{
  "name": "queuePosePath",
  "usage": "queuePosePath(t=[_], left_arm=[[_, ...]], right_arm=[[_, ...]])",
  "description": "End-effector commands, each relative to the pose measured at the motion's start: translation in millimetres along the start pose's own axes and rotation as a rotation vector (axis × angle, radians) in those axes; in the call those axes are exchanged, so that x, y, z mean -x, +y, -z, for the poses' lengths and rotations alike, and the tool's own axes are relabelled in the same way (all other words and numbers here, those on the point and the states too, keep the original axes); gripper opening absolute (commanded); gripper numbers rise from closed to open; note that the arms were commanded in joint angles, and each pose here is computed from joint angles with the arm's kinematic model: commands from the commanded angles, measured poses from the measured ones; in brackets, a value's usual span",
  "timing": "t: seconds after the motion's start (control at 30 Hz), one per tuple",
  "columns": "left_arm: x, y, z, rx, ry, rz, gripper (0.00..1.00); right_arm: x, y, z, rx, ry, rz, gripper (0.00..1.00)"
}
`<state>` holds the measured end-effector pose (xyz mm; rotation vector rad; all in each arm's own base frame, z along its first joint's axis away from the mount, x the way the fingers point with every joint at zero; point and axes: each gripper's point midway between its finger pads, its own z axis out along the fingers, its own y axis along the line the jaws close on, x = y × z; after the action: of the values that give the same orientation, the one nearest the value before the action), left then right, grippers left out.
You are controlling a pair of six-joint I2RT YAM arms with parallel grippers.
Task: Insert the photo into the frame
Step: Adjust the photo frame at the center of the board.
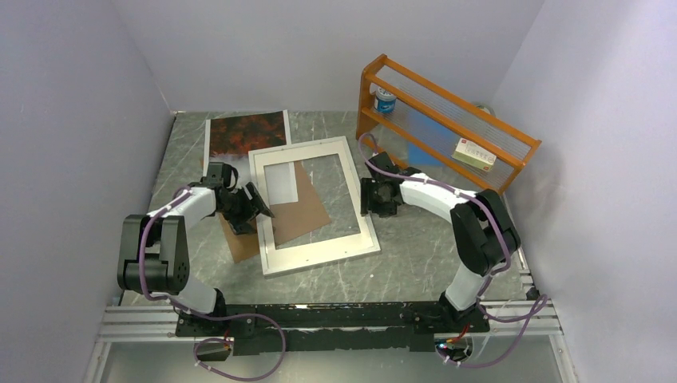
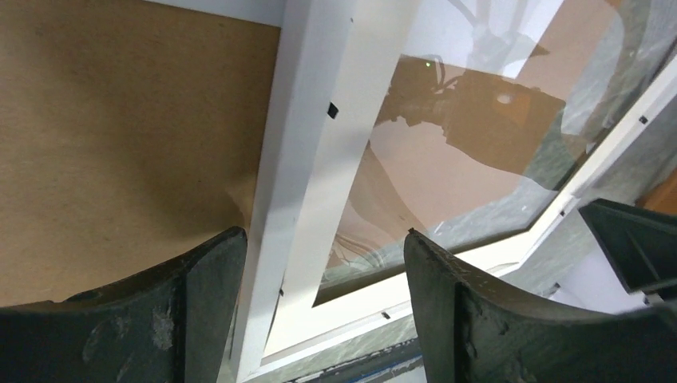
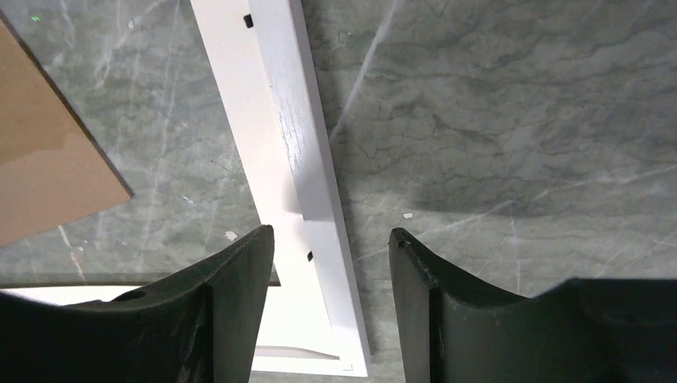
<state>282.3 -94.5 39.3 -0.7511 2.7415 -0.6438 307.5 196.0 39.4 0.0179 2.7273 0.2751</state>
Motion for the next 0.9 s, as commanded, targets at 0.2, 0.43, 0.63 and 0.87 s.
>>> queuePosePath(t=[0.2, 0.43, 0.63, 0.87], left_arm=[[-21, -15, -5, -0.131, 0.08, -0.034, 0.76], [-26, -14, -5, -0.134, 0.089, -0.035, 0.76], [-37, -19, -6, -0.184, 0.124, -0.04, 0.77], [-55, -26, -13, -0.208, 0.166, -0.045, 0.78]], right_arm=[[-18, 0, -13, -0.023, 0.08, 0.104, 0.52], [-17, -1, -4, -0.025, 0.074, 0.093, 0.49], [-12, 2, 13, -0.006, 0.041, 0.061, 0.52], [-3, -13, 31, -0.055, -0.034, -0.003, 0.63]])
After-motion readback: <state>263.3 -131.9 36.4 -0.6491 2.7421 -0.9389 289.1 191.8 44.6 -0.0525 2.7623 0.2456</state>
